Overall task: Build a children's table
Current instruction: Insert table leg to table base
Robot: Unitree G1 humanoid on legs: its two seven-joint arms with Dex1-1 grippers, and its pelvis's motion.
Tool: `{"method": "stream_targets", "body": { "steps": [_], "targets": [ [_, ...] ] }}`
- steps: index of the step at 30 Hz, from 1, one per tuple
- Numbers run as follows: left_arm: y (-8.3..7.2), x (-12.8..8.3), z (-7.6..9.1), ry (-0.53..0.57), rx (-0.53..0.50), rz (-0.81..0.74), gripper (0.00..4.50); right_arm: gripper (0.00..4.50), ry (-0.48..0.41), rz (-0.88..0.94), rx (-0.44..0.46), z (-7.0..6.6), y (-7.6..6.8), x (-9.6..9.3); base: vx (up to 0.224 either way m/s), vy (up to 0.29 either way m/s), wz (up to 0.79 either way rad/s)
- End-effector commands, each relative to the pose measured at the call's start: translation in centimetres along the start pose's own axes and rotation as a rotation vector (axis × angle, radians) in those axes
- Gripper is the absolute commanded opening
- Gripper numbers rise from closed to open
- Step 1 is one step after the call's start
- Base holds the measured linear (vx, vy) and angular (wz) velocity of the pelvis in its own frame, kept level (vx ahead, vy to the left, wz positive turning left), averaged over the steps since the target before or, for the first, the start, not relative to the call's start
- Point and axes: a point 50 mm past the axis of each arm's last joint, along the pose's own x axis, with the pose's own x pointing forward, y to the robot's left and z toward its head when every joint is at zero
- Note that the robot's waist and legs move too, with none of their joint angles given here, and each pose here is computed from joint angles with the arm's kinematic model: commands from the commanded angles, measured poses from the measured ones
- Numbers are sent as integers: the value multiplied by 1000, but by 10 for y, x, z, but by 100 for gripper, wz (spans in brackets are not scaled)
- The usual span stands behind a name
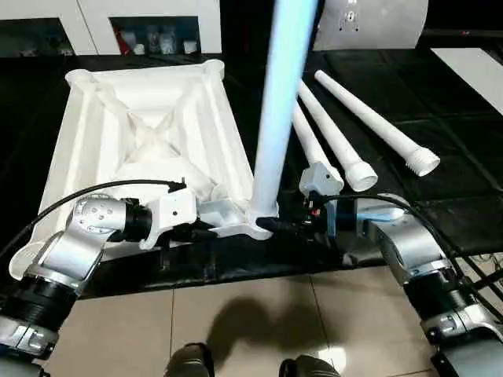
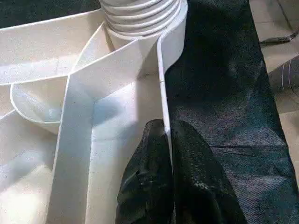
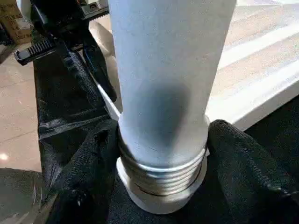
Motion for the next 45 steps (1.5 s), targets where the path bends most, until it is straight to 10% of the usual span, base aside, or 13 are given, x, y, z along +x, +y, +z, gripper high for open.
{"method": "stream_targets", "body": {
  "steps": [1,20,23,45],
  "targets": [
    [-4,6,7,2,66,-65,0,272,15,24,-9,-1,2,5,0,0,0],
    [21,25,45,-125,-254,414,0,272,-67,-332,320,-16,23,64,0,0,0],
    [23,34,60,-155,-313,488,0,272,-129,-441,499,-4,16,84,0,0,0],
    [13,27,54,-69,-217,384,0,443,-130,-587,456,-12,-3,62,0,0,0]
  ]
}}
